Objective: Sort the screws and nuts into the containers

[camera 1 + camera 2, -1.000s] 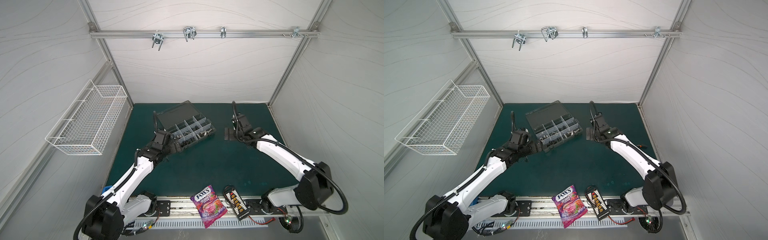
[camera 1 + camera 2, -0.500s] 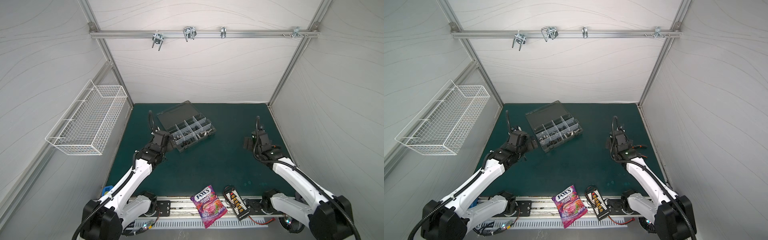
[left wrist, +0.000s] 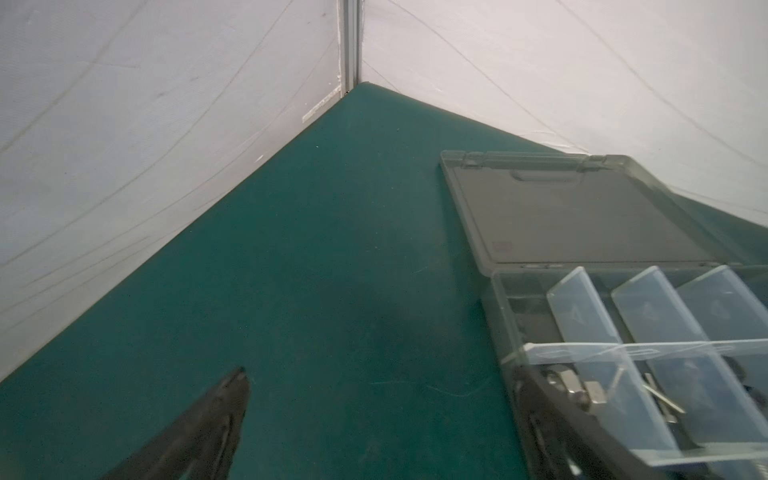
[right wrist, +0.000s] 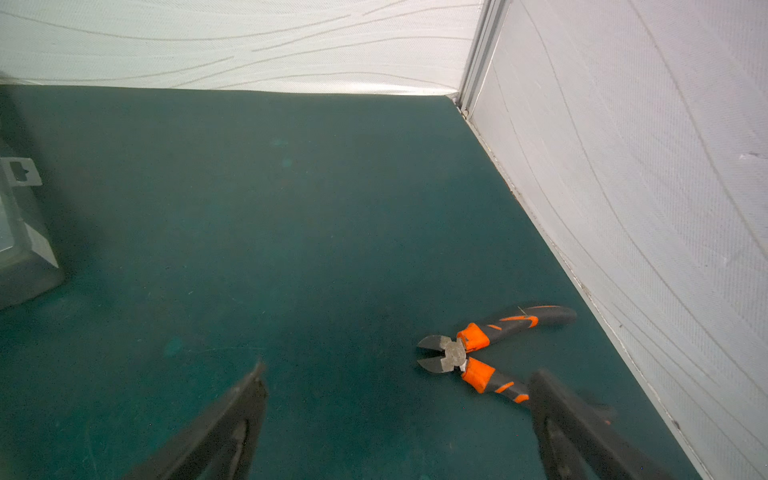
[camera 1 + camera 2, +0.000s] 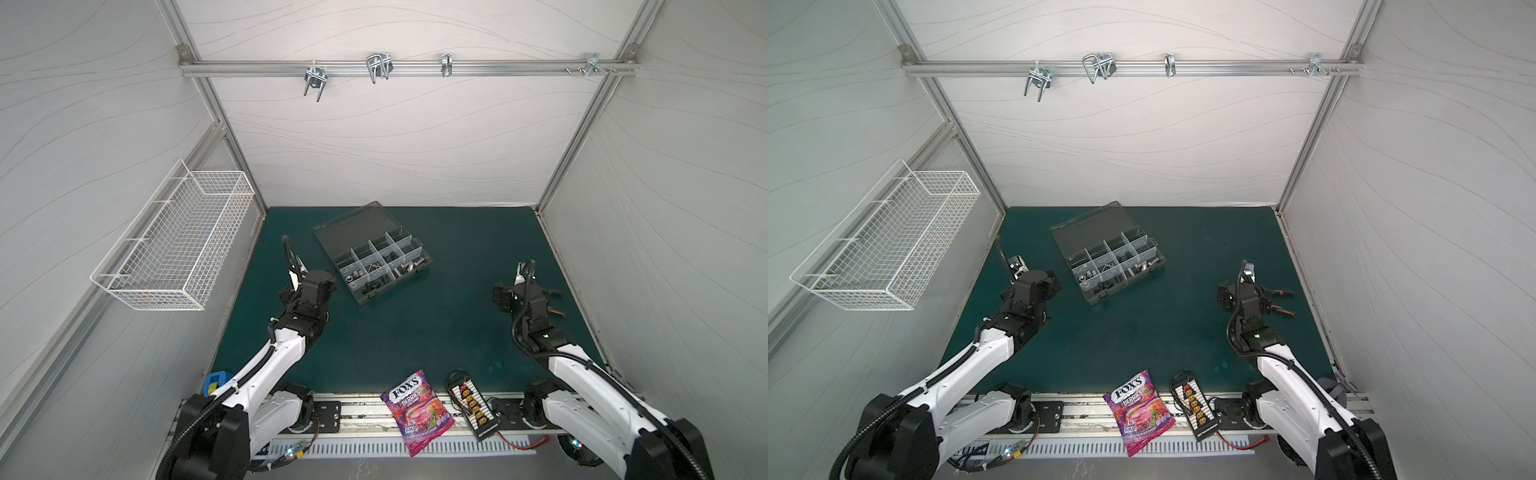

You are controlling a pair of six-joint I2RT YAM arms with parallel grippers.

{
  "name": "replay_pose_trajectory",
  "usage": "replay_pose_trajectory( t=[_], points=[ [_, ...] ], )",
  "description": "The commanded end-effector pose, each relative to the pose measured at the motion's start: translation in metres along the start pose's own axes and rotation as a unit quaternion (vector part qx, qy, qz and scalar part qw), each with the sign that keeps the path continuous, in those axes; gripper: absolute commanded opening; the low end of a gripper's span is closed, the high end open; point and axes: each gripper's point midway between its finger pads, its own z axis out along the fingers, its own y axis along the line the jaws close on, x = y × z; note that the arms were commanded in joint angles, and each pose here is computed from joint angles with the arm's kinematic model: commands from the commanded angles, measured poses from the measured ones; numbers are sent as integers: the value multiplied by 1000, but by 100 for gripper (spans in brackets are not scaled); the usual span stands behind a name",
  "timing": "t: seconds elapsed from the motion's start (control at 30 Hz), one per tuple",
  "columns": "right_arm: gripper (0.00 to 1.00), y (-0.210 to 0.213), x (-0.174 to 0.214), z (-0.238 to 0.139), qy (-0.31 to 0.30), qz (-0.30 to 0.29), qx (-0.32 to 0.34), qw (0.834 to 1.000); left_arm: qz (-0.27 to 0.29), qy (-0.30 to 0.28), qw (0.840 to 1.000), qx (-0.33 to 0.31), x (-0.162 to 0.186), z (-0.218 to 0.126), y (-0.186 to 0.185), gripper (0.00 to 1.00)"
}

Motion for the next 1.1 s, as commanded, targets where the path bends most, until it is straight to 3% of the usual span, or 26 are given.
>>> replay_pose_trajectory(
  t=[0.0, 0.3, 0.53, 0.77, 1.07],
  points=[
    [99, -8, -15, 0, -40, 23, 17, 999, -22, -74, 997, 1, -30, 3, 5, 100],
    [99, -21, -4, 8, -62, 64, 42, 995, 70, -90, 989, 98, -6, 16, -19, 100],
    [99, -32, 5, 13, -71, 90, 52, 992, 109, -98, 981, 128, 12, 23, -25, 100],
    [99, -34, 9, 17, -66, 91, 59, 992, 93, -119, 978, 144, 6, 34, -24, 100],
    [99, -33, 8, 23, -66, 80, 52, 993, 66, -101, 976, 183, 25, 59, -28, 99]
  ],
)
